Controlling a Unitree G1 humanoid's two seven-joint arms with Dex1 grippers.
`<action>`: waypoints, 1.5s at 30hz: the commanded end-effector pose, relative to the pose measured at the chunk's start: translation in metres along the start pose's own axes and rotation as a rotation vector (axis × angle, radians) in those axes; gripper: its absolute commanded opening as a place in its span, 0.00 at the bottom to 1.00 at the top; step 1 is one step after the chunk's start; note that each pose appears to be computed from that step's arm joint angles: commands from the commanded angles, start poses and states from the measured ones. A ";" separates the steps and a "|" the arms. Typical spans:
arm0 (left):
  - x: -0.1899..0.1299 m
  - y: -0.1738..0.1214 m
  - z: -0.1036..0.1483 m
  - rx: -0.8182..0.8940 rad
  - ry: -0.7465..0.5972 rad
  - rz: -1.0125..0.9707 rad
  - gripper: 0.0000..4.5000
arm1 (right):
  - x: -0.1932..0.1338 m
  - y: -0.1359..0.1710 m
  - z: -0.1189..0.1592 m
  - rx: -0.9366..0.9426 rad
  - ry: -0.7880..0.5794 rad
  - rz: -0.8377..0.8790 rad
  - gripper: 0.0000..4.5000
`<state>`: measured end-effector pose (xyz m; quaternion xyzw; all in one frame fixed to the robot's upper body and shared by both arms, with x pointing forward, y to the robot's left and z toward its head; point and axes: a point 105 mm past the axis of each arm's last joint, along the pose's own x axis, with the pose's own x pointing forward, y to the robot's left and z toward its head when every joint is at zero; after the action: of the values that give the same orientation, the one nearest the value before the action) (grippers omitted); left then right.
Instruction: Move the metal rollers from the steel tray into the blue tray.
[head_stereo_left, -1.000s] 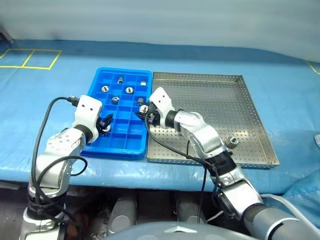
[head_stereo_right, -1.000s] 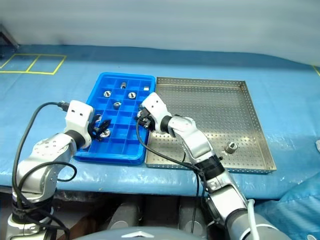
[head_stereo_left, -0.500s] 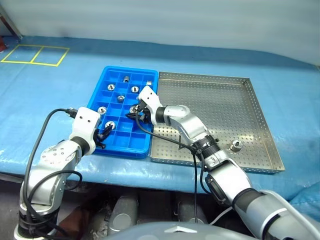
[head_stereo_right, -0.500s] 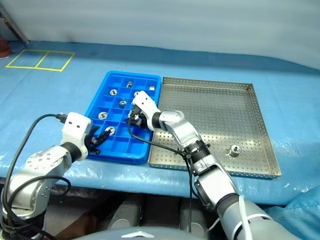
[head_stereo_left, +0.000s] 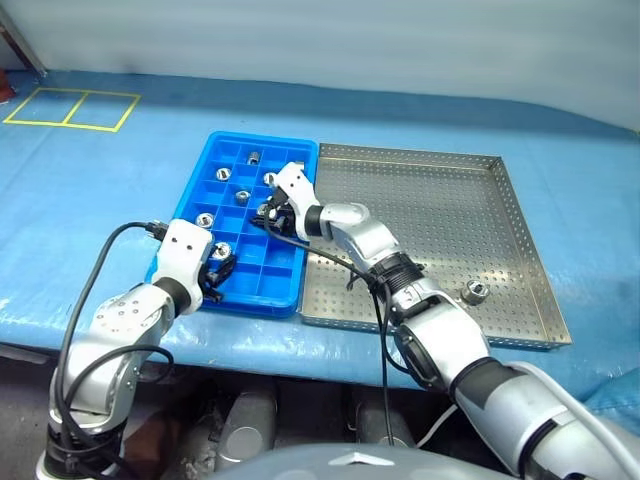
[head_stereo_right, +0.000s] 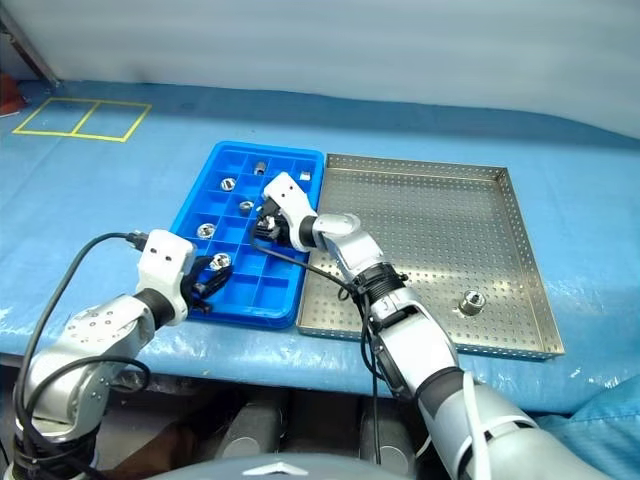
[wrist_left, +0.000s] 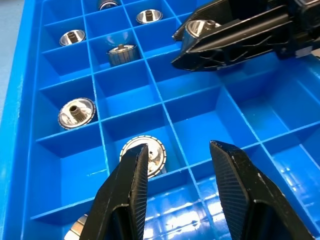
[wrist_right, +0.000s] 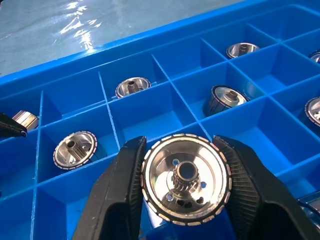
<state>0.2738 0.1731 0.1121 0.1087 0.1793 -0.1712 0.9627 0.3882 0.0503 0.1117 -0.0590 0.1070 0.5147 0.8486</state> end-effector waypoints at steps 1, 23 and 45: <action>-0.002 -0.005 0.015 0.025 -0.067 -0.011 0.46 | -0.001 -0.002 0.024 -0.012 -0.088 -0.019 0.75; 0.073 -0.111 0.062 0.082 -0.184 -0.500 0.46 | -0.189 -0.024 0.009 -0.206 -0.065 -0.622 0.81; 0.132 -0.152 0.027 0.296 0.023 -0.559 0.81 | -0.222 0.005 -0.031 -0.129 0.029 -0.792 0.82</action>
<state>0.3412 -0.0102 0.0608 0.1886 0.1916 -0.4532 0.8499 0.2826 -0.1484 0.1189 -0.1513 0.0917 0.1547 0.9720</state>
